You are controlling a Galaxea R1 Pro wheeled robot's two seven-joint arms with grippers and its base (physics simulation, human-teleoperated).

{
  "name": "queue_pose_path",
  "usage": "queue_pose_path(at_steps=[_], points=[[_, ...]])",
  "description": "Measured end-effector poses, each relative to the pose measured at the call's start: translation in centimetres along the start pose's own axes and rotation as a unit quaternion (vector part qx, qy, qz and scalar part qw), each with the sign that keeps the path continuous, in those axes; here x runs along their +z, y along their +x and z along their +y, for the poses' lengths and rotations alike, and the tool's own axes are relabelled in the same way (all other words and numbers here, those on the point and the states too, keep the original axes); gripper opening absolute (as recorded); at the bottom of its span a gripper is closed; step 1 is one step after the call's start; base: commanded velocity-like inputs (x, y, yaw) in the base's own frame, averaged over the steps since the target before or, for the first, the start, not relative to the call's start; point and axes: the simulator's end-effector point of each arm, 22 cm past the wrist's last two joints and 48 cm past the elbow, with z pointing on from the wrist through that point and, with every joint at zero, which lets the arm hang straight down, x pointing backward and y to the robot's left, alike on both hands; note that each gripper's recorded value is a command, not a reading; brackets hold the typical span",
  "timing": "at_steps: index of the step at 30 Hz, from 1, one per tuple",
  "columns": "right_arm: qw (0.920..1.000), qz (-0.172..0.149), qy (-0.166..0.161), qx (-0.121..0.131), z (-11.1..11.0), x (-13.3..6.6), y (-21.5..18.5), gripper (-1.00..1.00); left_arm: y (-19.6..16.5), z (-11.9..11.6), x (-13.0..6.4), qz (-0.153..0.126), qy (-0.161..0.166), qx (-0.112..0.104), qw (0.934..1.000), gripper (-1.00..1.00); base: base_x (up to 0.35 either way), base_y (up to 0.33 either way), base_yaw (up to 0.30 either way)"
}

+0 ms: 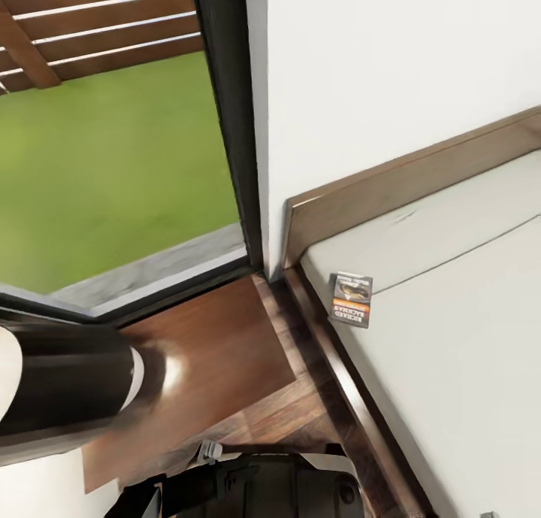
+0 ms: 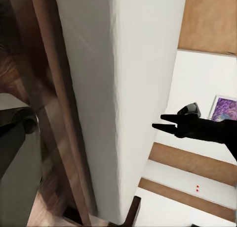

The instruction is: In the bedroom, move the book from the bed onto either nightstand, and place the two sandals side by side next to the bed.

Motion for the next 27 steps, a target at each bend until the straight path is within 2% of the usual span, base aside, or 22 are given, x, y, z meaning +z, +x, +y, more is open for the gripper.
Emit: queue_pose_path(at_steps=[6, 13, 15, 17, 19, 20, 21, 24, 27], points=[[1.0, 0.0, 0.0, 0.0, 0.0, 0.0, 0.0, 1.0, 0.0, 0.0, 0.0, 0.0, 0.0, 0.0, 1.0, 1.0, 0.0, 0.0, -0.281], [1.0, 0.003, -0.002, 0.001, 0.1, 0.0, 0.1, 1.0, 0.0, 0.0, 0.0, 0.0, 0.0, 0.0, 1.0, 1.0, 0.0, 0.0, -0.061], [0.9999, 0.013, -0.009, -0.005, 0.7, 0.3, 0.8, 1.0, 0.0, 0.0, 0.0, 0.0, 0.0, 0.0, 1.0, 1.0, 0.0, 0.0, -0.014], [0.9992, 0.028, -0.023, -0.014, 1.6, 0.6, 1.8, 1.0, 0.0, 0.0, 0.0, 0.0, 0.0, 0.0, 1.0, 1.0, 0.0, 0.0, -0.008], [0.9908, 0.092, -0.086, -0.049, 5.6, 1.5, 6.3, 1.0, 0.0, 0.0, 0.0, 0.0, -0.001, 0.0, 1.0, 1.0, 0.0, 0.0, -0.003], [0.9877, 0.106, -0.1, -0.056, 6.4, 1.6, 7.3, 1.0, 0.0, 0.0, 0.0, 0.0, -0.001, 0.0, 1.0, 1.0, 0.0, 0.0, -0.001], [0.9782, 0.141, -0.135, -0.07, 8.4, 1.5, 9.9, 1.0, 0.0, 0.0, 0.0, 0.0, -0.001, 0.0, 1.0, 1.0, 0.0, 0.0, -0.001], [0.969, 0.169, -0.16, -0.081, 9.7, 1.2, 12.0, 1.0, 0.0, 0.0, 0.0, 0.0, -0.001, 0.0, 1.0, 1.0, 0.0, 0.0, 0.0], [0.9655, 0.18, -0.169, -0.084, 10.2, 1.1, 12.8, 1.0, 0.0, 0.0, 0.0, 0.0, -0.001, 0.0, 1.0, 1.0, 0.0, 0.0, 0.0]])
